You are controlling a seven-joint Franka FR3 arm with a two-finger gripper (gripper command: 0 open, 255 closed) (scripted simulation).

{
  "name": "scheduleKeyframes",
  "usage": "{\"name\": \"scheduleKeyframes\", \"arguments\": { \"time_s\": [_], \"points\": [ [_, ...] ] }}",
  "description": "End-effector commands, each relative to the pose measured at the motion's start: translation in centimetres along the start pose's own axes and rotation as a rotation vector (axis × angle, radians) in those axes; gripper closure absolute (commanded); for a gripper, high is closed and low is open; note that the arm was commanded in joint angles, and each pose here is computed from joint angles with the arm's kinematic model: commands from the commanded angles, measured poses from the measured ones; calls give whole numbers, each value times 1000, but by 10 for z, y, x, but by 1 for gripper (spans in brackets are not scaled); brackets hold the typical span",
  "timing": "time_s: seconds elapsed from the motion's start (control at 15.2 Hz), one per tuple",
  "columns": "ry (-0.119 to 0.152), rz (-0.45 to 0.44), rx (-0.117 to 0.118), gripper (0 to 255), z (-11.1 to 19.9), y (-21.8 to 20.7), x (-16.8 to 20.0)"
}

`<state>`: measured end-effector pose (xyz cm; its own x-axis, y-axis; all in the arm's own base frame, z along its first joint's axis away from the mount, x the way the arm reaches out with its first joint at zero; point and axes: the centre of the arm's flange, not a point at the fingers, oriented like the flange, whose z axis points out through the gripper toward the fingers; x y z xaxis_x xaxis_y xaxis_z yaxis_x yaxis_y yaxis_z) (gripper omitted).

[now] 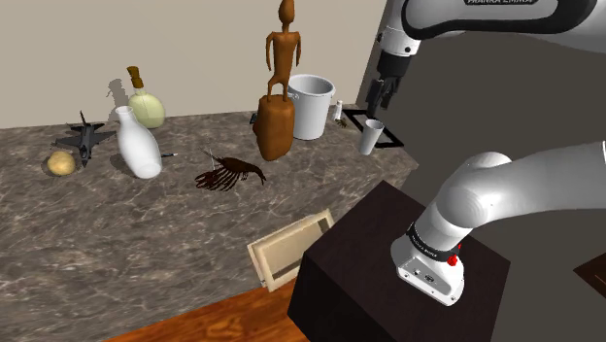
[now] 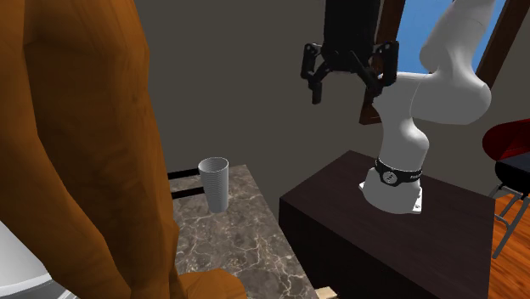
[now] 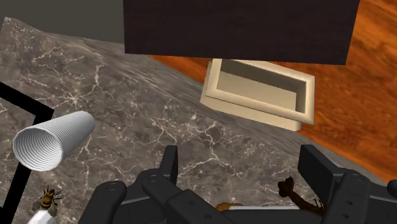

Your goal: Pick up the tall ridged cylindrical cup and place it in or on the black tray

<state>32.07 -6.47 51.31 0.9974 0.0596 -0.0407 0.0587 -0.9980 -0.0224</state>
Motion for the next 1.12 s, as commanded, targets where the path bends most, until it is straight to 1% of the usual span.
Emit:
{"name": "scheduleKeyframes", "arguments": {
  "time_s": [0.0,1.06],
  "points": [
    [7,-11,-10,0,19,21,3],
    [50,-80,-85,0,138,176,50]
  ]
}}
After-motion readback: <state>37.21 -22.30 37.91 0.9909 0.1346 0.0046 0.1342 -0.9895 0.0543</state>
